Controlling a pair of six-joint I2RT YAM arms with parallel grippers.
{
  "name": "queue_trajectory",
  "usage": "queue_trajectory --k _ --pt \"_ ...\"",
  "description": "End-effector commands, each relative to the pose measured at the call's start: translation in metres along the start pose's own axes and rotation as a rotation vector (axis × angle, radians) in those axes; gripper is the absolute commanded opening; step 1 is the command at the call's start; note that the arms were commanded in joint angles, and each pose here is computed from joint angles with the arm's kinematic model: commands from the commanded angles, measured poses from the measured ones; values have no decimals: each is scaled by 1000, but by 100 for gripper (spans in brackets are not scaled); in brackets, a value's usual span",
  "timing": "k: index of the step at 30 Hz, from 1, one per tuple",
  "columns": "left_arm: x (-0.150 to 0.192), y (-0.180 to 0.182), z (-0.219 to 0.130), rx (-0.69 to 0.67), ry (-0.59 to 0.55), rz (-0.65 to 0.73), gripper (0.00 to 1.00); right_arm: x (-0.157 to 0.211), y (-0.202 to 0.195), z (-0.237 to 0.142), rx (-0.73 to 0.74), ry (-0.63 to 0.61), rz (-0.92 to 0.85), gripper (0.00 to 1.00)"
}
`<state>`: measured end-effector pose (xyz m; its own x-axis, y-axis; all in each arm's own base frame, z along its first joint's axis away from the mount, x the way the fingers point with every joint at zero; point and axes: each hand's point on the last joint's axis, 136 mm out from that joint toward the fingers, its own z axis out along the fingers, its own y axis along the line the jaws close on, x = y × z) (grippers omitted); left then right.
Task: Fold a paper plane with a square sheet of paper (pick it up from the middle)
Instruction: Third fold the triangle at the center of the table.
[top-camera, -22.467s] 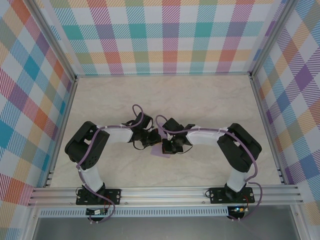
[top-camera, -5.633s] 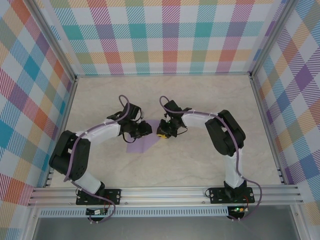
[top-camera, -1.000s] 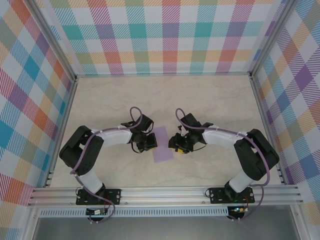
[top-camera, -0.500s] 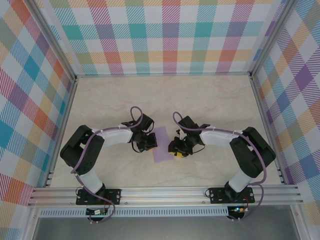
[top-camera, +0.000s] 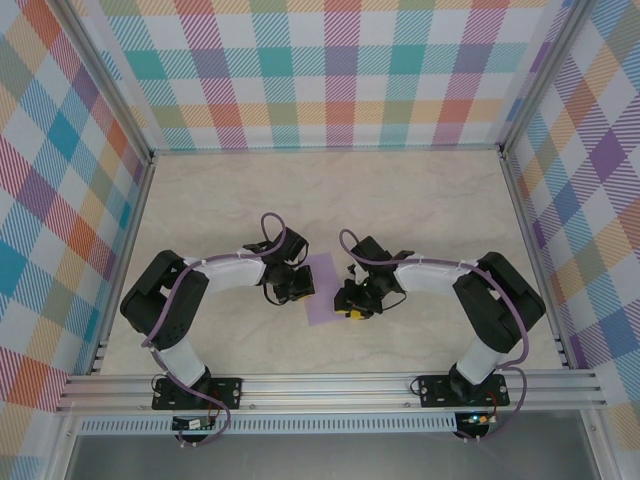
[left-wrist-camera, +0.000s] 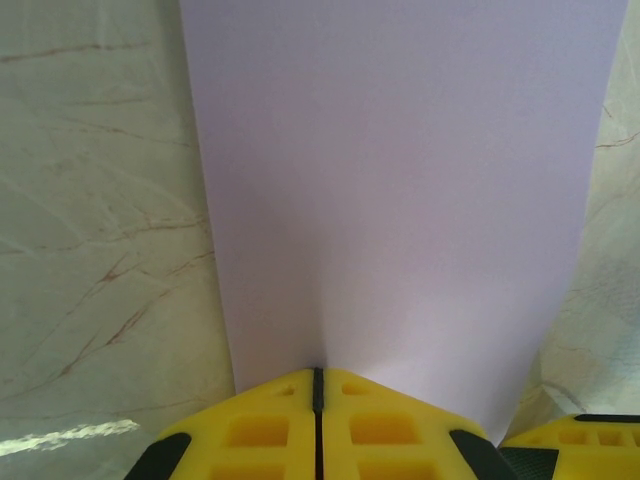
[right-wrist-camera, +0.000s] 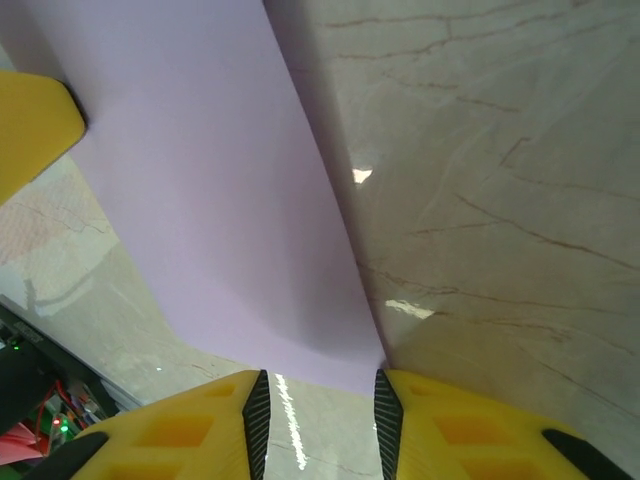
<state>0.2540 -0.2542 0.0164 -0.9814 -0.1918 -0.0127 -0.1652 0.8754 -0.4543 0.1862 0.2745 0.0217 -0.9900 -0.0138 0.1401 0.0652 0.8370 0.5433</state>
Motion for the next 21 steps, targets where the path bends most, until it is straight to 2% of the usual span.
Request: queue_trajectory --k 1,6,14,21 --pt "14 30 18 -124 36 -5 7 1 -12 -3 78 -15 -30 37" --pt "13 30 19 -124 36 -6 7 0 -13 -1 82 -12 -34 39" --pt "13 29 18 -126 38 -3 6 4 8 2 -16 17 -59 36" --pt "13 29 19 -126 39 -3 6 2 25 -4 -90 4 -82 38"
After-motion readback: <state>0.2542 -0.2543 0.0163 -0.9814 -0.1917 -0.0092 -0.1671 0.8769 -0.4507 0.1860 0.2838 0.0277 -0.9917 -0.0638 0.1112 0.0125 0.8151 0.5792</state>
